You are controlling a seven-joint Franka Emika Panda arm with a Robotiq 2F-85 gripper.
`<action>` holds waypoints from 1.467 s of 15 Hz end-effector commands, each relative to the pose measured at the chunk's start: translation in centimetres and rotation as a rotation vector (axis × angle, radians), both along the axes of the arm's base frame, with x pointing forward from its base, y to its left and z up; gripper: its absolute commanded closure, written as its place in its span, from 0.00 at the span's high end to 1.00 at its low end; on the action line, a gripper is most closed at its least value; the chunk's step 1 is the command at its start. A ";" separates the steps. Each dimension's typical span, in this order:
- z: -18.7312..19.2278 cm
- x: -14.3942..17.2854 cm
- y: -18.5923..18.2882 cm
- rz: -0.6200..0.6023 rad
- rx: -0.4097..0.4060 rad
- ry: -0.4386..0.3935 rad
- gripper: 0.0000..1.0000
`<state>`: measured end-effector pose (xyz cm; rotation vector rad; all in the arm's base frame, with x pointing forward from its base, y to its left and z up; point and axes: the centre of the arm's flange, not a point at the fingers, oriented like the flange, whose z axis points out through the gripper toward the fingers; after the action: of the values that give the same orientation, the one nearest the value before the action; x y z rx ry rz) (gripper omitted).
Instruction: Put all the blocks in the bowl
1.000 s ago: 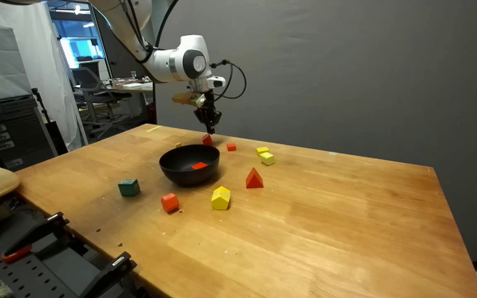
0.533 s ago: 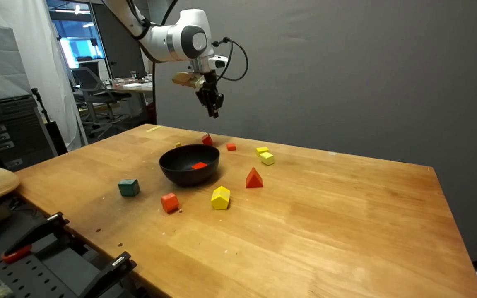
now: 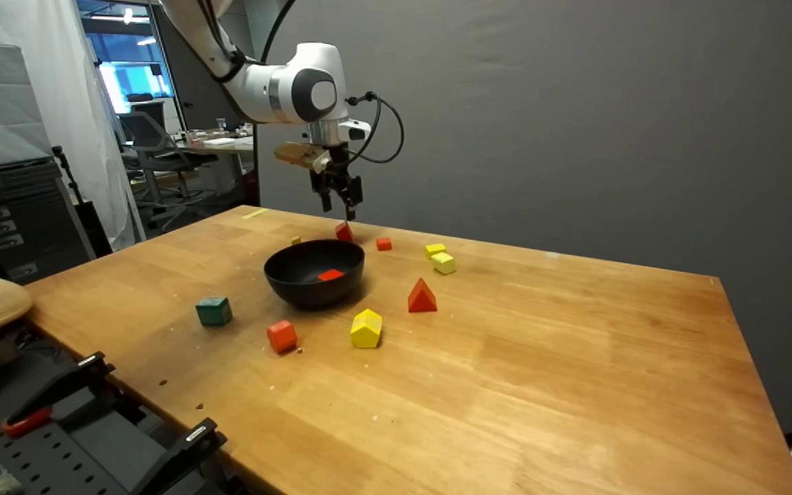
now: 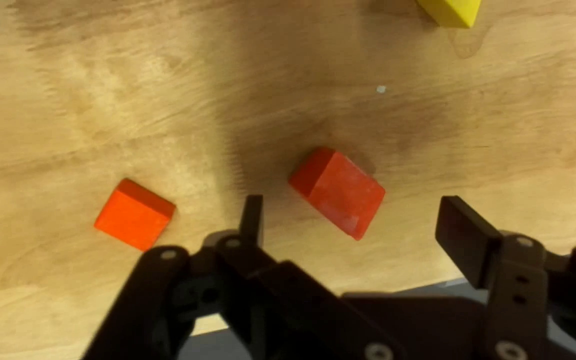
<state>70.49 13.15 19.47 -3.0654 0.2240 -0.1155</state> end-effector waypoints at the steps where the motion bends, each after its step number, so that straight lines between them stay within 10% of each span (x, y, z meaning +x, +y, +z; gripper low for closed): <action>1: -0.8 -0.4 -1.0 -0.003 0.015 -0.010 1.00; 12: -3.2 1.8 0.2 -0.050 0.074 -0.017 0.97; 13: -3.4 1.7 0.3 -0.051 0.070 -0.003 0.74; 22: -2.7 0.8 0.3 -0.054 0.051 -0.012 0.31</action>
<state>71.20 13.11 15.50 -3.0151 0.2962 -0.1021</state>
